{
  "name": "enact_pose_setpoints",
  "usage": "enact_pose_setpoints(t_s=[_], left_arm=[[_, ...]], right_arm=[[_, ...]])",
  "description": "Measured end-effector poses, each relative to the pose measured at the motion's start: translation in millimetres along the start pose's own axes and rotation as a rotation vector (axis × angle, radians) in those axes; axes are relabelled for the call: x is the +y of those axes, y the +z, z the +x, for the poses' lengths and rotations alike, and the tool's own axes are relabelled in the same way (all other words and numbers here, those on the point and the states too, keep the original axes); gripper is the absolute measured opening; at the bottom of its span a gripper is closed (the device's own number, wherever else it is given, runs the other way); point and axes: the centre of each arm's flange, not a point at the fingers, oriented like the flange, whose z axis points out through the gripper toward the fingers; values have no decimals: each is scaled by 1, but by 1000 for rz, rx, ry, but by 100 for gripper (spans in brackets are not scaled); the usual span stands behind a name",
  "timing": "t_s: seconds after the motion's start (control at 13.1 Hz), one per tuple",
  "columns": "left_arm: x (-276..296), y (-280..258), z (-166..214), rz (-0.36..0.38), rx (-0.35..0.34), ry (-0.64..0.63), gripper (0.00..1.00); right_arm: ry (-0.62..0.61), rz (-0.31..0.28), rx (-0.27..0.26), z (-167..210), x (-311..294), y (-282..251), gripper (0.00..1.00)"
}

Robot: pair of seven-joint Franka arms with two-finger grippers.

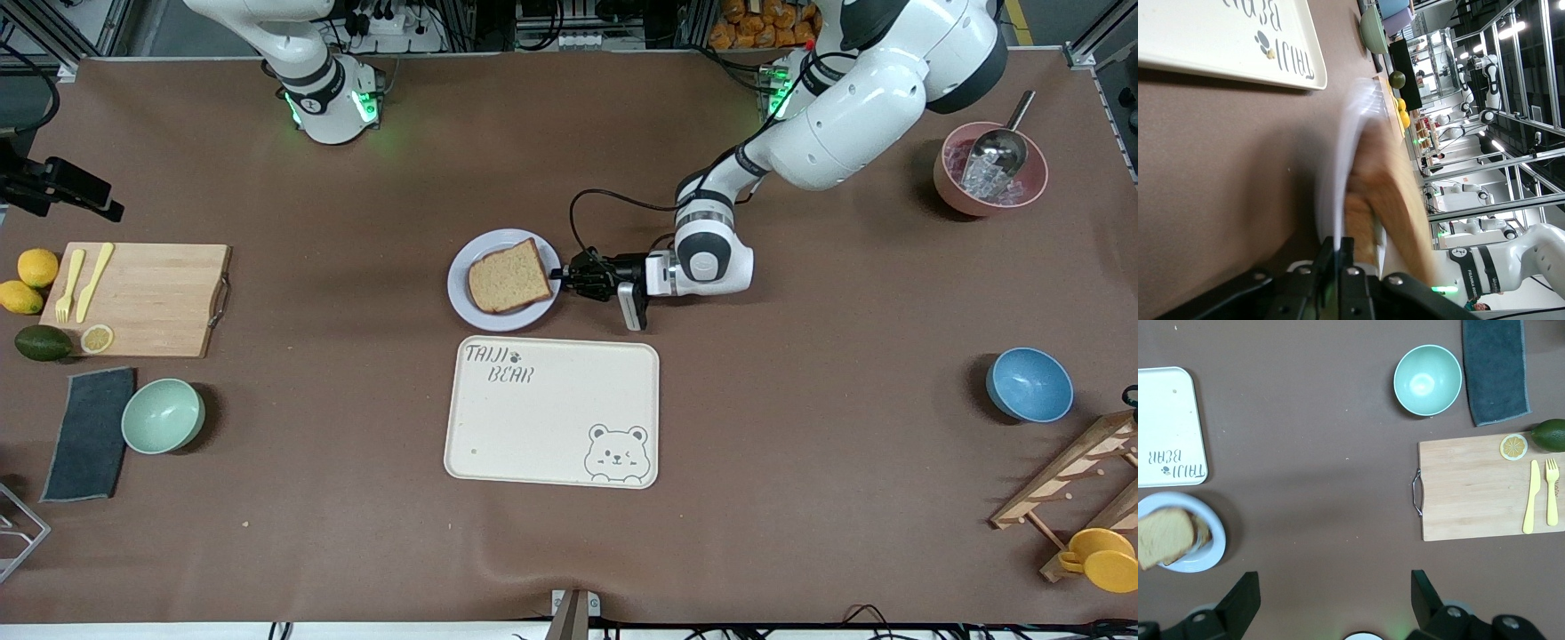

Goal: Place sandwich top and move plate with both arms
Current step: 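Slide the plate with the left gripper onto the bear tray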

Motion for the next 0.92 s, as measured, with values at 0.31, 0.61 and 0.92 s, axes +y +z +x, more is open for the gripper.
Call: enact_pose_setpoints(t_s=[0.31,0.61,0.92], left_arm=[[0,0,0,-3,1,6,5],[0,0,0,-2,7,-1,5],[-1,0,1,-1,37,-68,5]], right_arm=[[0,0,0,0,0,0,100],[1,0,14,0,1,-6,100],[1,0,13,0,0,-7,100]])
